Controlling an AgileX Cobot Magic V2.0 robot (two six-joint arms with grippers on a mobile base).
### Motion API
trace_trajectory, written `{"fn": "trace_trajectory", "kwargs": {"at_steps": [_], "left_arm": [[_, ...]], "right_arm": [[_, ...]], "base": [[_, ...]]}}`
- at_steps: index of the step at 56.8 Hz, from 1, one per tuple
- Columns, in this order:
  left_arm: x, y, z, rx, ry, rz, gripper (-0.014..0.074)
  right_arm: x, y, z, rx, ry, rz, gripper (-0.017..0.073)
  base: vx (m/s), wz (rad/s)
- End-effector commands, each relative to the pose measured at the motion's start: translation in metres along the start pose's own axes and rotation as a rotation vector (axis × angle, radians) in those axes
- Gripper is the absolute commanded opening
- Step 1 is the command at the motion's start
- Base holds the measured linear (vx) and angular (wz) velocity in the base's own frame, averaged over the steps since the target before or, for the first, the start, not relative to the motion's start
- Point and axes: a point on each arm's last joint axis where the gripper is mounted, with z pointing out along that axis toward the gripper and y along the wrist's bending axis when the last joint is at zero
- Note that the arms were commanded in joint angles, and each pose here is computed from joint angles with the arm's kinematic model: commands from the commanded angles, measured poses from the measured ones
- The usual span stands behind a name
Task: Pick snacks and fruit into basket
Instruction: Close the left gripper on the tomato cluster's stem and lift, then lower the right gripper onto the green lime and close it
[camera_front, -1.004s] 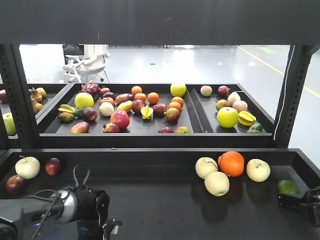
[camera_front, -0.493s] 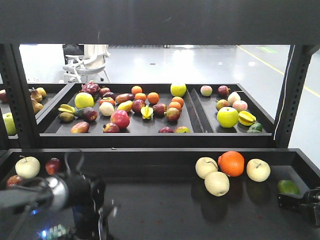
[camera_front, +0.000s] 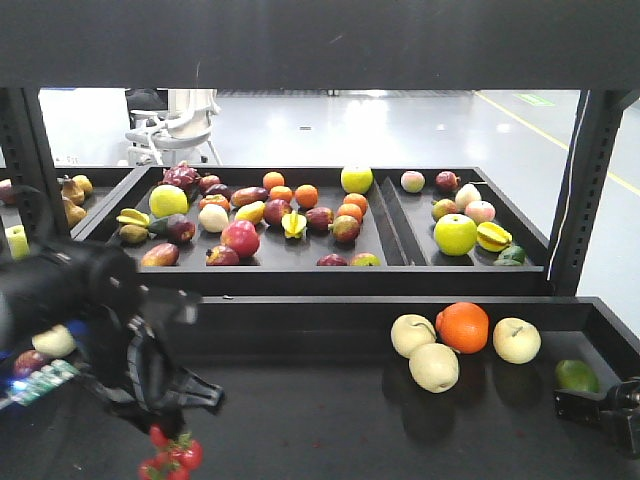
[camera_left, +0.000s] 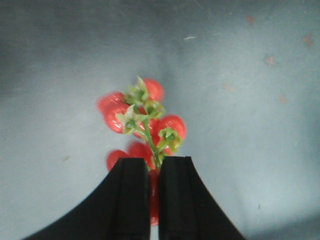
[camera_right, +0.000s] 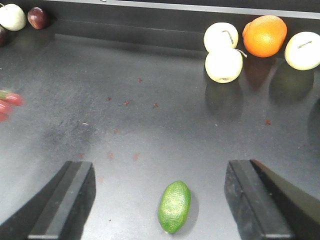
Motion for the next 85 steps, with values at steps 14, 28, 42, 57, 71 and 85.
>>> {"fn": "trace_trajectory", "kwargs": {"at_steps": [14, 28, 42, 57, 71, 85], "left_arm": [[0.018, 0.036, -0.104, -0.029, -0.298, -0.121, -0.0006], [0.052, 0.038, -0.127, -0.031, -0.447, -0.166, -0.0006], [0.097, 0.034, -0.130, -0.030, -0.462, -0.184, -0.0006], [0.115, 0.030, -0.154, -0.030, -0.531, -0.177, -0.0006], [0.119, 0.030, -0.157, -0.032, -0.524, -0.172, -0.0006], [0.119, 0.030, -0.157, -0.038, -0.521, -0.149, -0.0006]], "right_arm": [[0.001, -0.009, 0.023, -0.028, 0.144, 0.080, 0.0586], [0.003, -0.022, 0.056, -0.040, 0.250, 0.127, 0.0586], [-0.007, 0.004, 0.109, 0.031, 0.366, 0.016, 0.0586], [0.009, 0.023, 0.180, 0.174, 0.592, 0.020, 0.0586], [0.036, 0.019, 0.226, 0.214, 0.715, 0.098, 0.0586], [0.061, 0.013, 0.256, 0.220, 0.761, 0.090, 0.0586]], "base": [[0.00, 0.00], [0.00, 0.00], [0.00, 0.00], [0.00, 0.00], [0.00, 0.00], [0.00, 0.00]]}}
